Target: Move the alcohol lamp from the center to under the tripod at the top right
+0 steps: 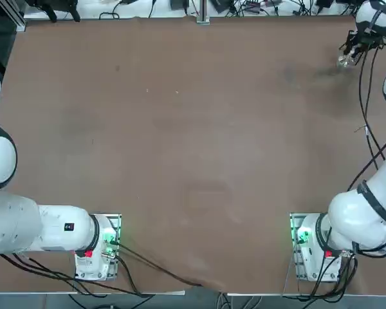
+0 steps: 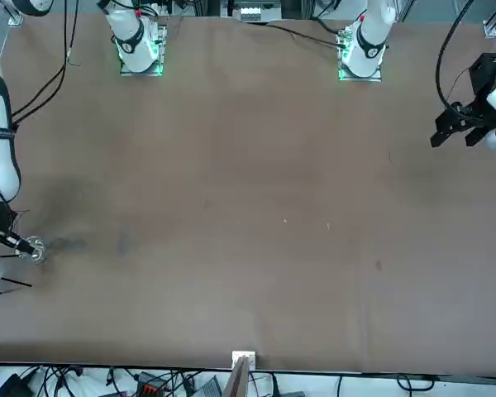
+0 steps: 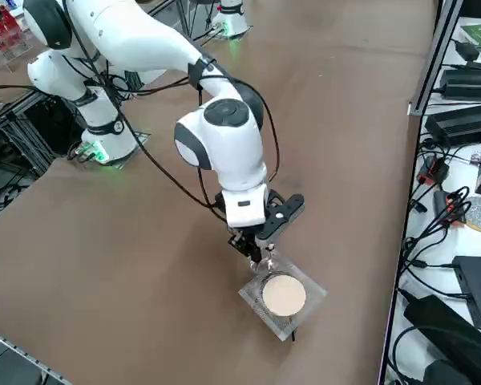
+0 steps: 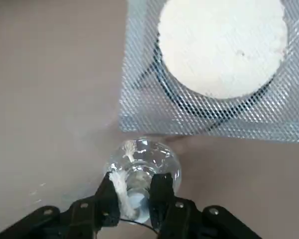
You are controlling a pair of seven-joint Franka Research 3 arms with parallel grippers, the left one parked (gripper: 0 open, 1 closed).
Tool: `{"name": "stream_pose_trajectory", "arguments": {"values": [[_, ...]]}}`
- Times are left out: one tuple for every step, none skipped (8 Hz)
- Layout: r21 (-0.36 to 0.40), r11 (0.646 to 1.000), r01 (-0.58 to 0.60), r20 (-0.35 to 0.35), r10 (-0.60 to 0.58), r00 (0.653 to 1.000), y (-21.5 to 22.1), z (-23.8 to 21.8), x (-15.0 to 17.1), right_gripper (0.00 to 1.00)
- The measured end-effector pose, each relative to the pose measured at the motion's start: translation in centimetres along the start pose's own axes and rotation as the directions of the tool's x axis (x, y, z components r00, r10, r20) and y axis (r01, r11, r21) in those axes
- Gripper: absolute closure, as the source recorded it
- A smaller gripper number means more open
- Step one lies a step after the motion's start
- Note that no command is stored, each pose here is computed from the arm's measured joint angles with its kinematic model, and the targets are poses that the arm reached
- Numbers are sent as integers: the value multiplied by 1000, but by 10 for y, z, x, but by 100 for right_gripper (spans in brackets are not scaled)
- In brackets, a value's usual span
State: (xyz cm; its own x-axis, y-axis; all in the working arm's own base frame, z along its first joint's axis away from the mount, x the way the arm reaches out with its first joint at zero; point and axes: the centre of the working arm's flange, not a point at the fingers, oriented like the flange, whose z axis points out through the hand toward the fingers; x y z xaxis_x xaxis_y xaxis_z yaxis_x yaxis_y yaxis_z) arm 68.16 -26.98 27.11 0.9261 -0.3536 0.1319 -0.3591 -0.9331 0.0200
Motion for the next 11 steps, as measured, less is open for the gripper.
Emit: {"name": "stream_pose_trajectory", "arguments": {"values": [[-1, 1000, -5, 8, 5, 1000, 1, 6, -1, 70], [-1, 1000, -8, 8, 8, 1000, 2, 8, -1, 70], [-1, 1000, -14, 8, 14, 1000, 5, 8, 0, 67], [-2, 1000, -20, 5, 20, 1000, 9, 8, 1, 59], [-3, 1000, -23, 0, 23, 1000, 11, 6, 3, 55], [-3, 1000, -22, -7, 22, 1000, 11, 3, 5, 40], [-1, 1000, -17, -10, 17, 1000, 7, -2, 8, 23], [3, 1000, -8, 17, 8, 1000, 0, -13, 8, 3], [9, 1000, 7, 70, -8, 997, -11, -31, 4, 0], [16, 1000, 24, 124, -26, 992, -26, -49, -3, 4], [19, 999, 35, 163, -38, 986, -39, -58, -12, 4]]}}
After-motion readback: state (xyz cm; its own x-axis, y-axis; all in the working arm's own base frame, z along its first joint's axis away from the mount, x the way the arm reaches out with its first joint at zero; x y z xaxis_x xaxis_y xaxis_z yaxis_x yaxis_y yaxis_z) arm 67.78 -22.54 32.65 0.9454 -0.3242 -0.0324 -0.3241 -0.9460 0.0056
